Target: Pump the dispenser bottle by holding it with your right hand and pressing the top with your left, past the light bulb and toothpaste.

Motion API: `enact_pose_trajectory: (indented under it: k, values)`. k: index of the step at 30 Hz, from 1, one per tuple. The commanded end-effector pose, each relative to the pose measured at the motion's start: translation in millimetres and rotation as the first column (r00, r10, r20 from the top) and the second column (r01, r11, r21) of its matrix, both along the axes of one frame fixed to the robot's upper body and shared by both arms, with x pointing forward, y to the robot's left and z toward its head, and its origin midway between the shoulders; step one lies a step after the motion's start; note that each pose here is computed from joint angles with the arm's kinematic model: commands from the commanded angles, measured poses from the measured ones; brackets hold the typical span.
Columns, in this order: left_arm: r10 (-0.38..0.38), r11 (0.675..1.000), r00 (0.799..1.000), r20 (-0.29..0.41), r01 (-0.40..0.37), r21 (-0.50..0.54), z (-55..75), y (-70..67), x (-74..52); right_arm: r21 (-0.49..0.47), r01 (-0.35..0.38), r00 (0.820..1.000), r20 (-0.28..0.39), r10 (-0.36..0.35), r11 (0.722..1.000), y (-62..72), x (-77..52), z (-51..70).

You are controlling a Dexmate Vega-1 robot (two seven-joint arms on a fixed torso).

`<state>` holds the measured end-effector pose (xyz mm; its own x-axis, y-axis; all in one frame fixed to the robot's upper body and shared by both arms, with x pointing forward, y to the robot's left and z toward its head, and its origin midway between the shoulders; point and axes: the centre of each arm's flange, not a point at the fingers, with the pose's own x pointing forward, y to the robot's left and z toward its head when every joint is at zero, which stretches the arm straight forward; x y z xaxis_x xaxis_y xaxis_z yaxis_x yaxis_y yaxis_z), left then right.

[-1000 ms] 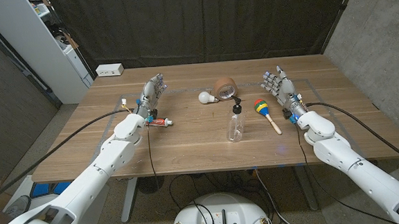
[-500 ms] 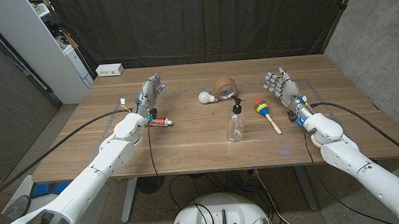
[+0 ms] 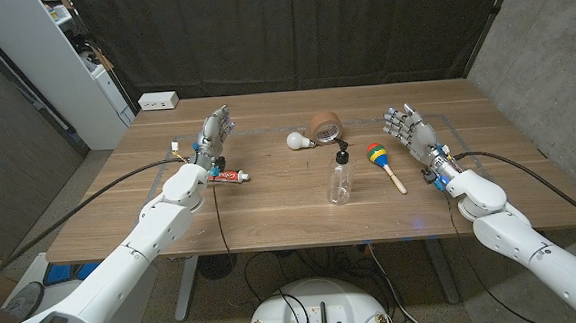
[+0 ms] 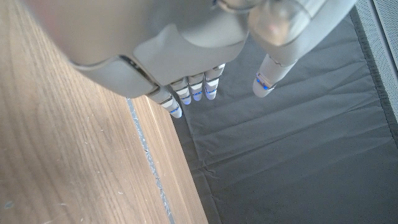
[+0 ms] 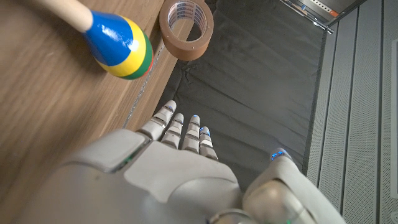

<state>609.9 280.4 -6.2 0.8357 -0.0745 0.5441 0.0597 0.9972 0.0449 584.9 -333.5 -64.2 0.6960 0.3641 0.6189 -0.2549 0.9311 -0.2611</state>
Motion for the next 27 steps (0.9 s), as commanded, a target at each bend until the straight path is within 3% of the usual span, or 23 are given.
enact_pose_trajectory:
  k: [1, 6, 7, 9, 18, 20, 27]
  values:
    - [0.01, 1.0, 0.999, 0.049, -0.01, 0.007, -3.5, -4.7, -9.0, -0.053, 0.014, 0.999, 0.037, -0.012, 0.999, -4.1, -19.2, -13.0]
    - [0.007, 1.0, 0.997, 0.073, -0.008, 0.017, -4.1, -6.6, -8.3, -0.098, 0.045, 0.998, 0.046, -0.04, 0.994, -6.8, -27.5, -14.7]
    - [-0.005, 1.0, 0.996, 0.085, 0.002, 0.03, -3.5, -7.3, -5.5, -0.11, 0.064, 0.995, 0.077, -0.056, 0.992, -8.2, -31.4, -16.9]
    - [-0.011, 0.999, 0.995, 0.099, 0.008, 0.037, -3.6, -8.3, -2.2, -0.093, 0.077, 0.992, 0.108, -0.067, 0.993, -10.0, -34.8, -20.7]
    - [-0.013, 1.0, 0.995, 0.102, 0.011, 0.027, -7.3, -8.0, 7.9, -0.09, 0.091, 0.989, 0.126, -0.079, 0.992, -11.9, -46.0, -28.4]
    - [-0.003, 1.0, 0.995, 0.104, 0.002, 0.009, -7.2, -4.9, 11.9, -0.161, 0.106, 0.986, 0.141, -0.084, 0.981, -8.5, -51.6, -27.8]
    - [0.011, 1.0, 0.996, 0.094, -0.012, 0.015, -6.1, -2.3, 16.0, -0.199, 0.109, 0.986, 0.144, -0.08, 0.974, -6.3, -61.1, -26.9]
